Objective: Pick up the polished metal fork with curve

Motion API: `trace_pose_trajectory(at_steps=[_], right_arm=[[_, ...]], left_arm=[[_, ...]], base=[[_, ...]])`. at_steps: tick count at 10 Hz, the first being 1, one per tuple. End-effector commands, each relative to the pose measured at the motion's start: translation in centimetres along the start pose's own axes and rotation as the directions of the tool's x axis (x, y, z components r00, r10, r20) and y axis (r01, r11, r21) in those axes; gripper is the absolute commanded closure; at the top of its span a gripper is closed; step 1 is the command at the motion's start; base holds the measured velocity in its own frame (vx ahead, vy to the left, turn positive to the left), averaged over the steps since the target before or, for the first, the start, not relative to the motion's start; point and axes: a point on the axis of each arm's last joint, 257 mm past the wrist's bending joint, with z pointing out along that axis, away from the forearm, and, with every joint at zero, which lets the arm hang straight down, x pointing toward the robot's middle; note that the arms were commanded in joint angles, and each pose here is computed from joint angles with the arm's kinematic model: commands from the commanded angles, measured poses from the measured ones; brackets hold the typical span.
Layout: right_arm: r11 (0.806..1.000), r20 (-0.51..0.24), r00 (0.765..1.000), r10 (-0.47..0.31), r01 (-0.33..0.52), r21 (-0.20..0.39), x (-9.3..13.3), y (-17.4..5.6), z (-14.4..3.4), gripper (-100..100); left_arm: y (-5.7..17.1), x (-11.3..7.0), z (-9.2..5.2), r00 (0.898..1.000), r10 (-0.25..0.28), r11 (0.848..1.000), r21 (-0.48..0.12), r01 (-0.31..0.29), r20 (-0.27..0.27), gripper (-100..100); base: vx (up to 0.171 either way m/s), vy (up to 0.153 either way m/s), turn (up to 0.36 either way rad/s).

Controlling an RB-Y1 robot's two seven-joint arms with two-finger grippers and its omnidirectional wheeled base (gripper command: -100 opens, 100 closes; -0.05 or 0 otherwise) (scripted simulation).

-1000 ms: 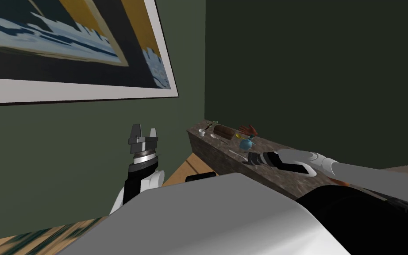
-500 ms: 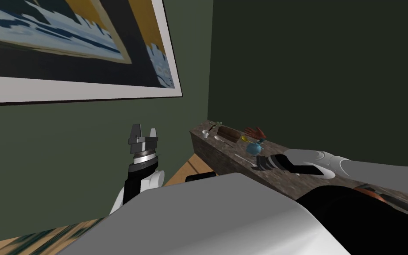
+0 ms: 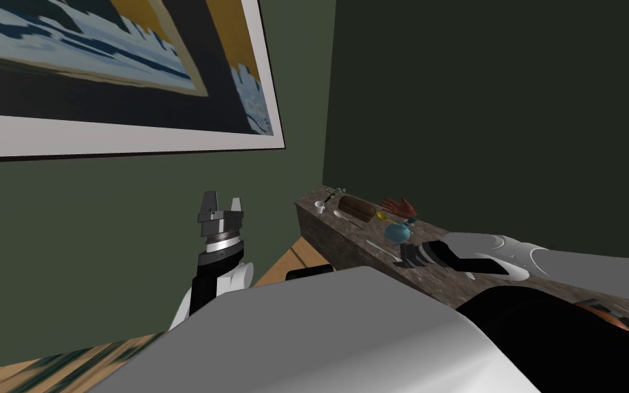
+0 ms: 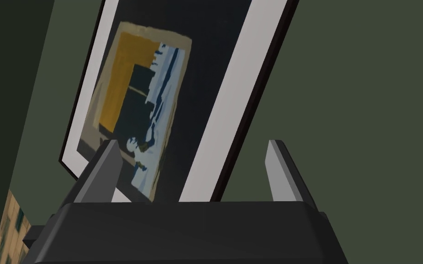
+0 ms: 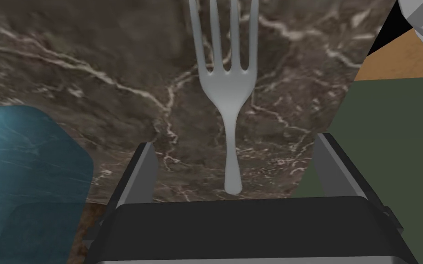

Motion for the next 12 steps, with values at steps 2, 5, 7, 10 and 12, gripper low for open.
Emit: trace_pose_trajectory(at_steps=[2,5,7,10,12], right_arm=[[1.0,-0.001,1.0,0.018,-0.018,0.006,1.6,0.9,0.9,-100],[1.0,-0.001,1.0,0.021,-0.021,0.007,1.9,1.0,1.1,100],[1.0,-0.001,1.0,0.022,-0.022,0.006,1.9,1.1,1.1,100],[1.0,-0.001,1.0,0.022,-0.022,0.006,1.8,1.1,1.1,0],[1.0,-0.001,1.0,0.001,-0.001,0.002,0.2,0.1,0.1,100]], left_arm=[[0.0,0.0,0.0,1.0,0.0,1.0,0.0,0.0,0.0,0],[0.0,0.0,0.0,1.0,0.0,1.0,0.0,0.0,0.0,0],[0.0,0.0,0.0,1.0,0.0,1.0,0.0,0.0,0.0,0],[0.0,0.0,0.0,1.0,0.0,1.0,0.0,0.0,0.0,0],[0.0,0.0,0.0,1.0,0.0,1.0,0.0,0.0,0.0,0]], base=[[0.041,0.001,0.086],[0.019,0.001,0.022],[0.0,0.0,0.0],[0.0,0.0,0.0],[-0.041,-0.003,-0.121]])
